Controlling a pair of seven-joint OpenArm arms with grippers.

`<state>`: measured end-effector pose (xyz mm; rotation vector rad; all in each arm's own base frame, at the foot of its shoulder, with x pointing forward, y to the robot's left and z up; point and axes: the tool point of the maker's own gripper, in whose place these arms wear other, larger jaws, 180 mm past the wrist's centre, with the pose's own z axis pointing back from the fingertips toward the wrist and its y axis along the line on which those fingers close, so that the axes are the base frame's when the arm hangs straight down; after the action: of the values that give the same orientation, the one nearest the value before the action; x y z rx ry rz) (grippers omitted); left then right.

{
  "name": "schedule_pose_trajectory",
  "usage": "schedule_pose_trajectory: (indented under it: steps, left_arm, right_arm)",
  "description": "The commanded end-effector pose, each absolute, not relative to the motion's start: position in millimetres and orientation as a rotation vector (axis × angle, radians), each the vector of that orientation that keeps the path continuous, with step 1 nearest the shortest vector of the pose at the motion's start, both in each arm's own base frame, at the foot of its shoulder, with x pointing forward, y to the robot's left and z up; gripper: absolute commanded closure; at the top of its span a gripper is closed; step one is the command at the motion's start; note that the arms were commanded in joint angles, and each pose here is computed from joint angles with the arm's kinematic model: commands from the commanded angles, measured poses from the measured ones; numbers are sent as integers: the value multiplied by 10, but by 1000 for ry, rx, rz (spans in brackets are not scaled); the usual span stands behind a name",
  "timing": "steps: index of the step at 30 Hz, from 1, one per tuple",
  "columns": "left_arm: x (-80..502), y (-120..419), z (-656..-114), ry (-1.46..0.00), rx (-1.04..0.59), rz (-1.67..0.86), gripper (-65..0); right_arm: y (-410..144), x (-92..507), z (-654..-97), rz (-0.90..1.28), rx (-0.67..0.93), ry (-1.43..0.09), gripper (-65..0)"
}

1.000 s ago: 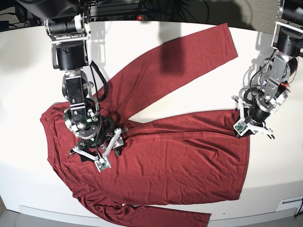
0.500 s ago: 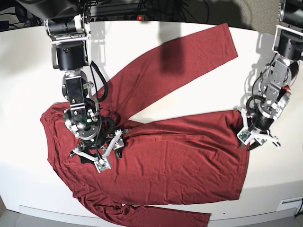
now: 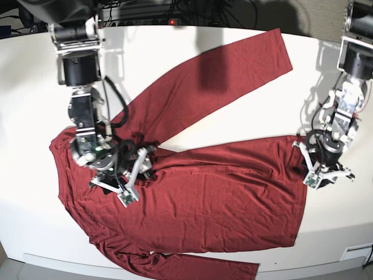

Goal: Fold the T-shirt properly
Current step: 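Lift the sleeve cuff with the left gripper and pull it away from the body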

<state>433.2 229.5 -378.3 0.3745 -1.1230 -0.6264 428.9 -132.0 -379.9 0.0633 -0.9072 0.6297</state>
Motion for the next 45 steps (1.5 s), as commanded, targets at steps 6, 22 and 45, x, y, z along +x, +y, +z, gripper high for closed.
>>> schedule_pose_trajectory:
  steps: [6, 22, 45]
  left_arm:
    - [4052, 2103, -3206, -1238, 403, -734, -192]
    - [1977, 1580, -3534, -810, 283, -863, -192]
    - [1734, 1638, -4506, -652, 298, -807, -192]
  right_arm:
    - [-1622, 4225, -3254, 705, -16, -953, -405]
    - [-2152, 3162, -3233, 920, -193, -732, -405]
    - [-2025, 3144, -3216, 901, -109, -761, -405]
